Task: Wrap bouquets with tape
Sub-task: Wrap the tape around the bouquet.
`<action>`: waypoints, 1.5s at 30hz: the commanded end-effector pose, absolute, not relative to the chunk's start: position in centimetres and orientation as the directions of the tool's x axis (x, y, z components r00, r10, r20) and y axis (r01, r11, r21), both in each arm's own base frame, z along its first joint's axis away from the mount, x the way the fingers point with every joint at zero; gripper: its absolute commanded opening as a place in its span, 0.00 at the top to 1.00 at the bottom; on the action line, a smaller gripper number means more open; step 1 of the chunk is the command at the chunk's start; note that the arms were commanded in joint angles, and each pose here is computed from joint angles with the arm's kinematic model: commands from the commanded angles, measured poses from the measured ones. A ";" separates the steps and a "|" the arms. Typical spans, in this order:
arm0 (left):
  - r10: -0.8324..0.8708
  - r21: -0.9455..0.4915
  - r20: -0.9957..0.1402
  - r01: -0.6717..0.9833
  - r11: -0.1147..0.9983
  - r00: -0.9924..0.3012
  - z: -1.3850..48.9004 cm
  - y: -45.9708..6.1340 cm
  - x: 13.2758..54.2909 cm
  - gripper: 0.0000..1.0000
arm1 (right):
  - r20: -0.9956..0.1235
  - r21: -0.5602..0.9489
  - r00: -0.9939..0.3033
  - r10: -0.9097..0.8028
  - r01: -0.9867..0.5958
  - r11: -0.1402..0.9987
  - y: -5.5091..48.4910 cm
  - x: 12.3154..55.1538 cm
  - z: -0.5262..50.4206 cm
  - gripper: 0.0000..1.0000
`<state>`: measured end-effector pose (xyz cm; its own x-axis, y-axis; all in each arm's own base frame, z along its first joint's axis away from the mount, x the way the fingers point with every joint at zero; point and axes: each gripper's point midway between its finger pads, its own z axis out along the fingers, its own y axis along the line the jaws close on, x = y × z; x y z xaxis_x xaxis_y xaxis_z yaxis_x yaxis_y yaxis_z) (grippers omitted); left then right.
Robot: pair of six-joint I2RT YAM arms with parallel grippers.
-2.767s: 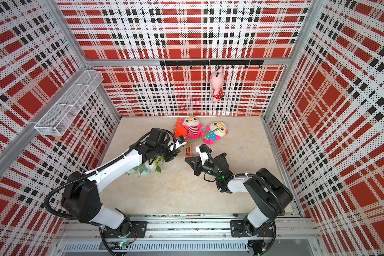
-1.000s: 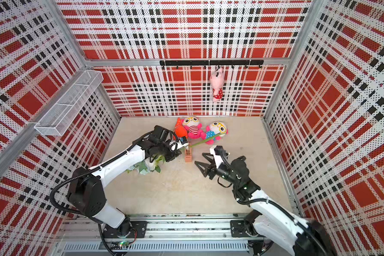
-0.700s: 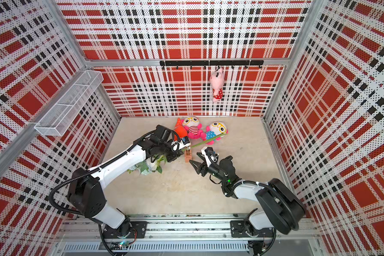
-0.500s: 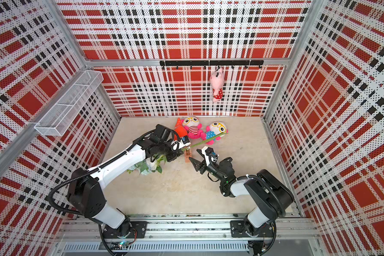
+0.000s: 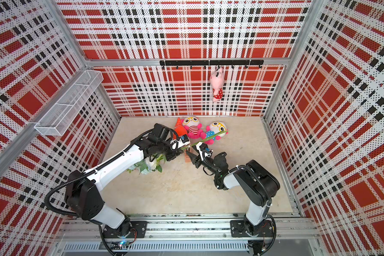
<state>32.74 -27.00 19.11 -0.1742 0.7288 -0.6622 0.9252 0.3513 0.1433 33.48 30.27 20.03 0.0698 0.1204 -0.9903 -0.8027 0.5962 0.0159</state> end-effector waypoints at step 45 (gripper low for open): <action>0.736 0.218 -0.654 0.887 0.407 -0.177 19.5 -26.2 34.1 1.00 | -0.806 0.592 -0.477 0.349 -0.655 0.469 29.4 34.4 23.5 1.00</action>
<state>34.19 -25.93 19.04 -0.1935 0.7415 -0.6425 0.8911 0.4069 0.2011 33.04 30.83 22.94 -0.4202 0.2751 -0.8647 -0.7382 0.4506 0.5021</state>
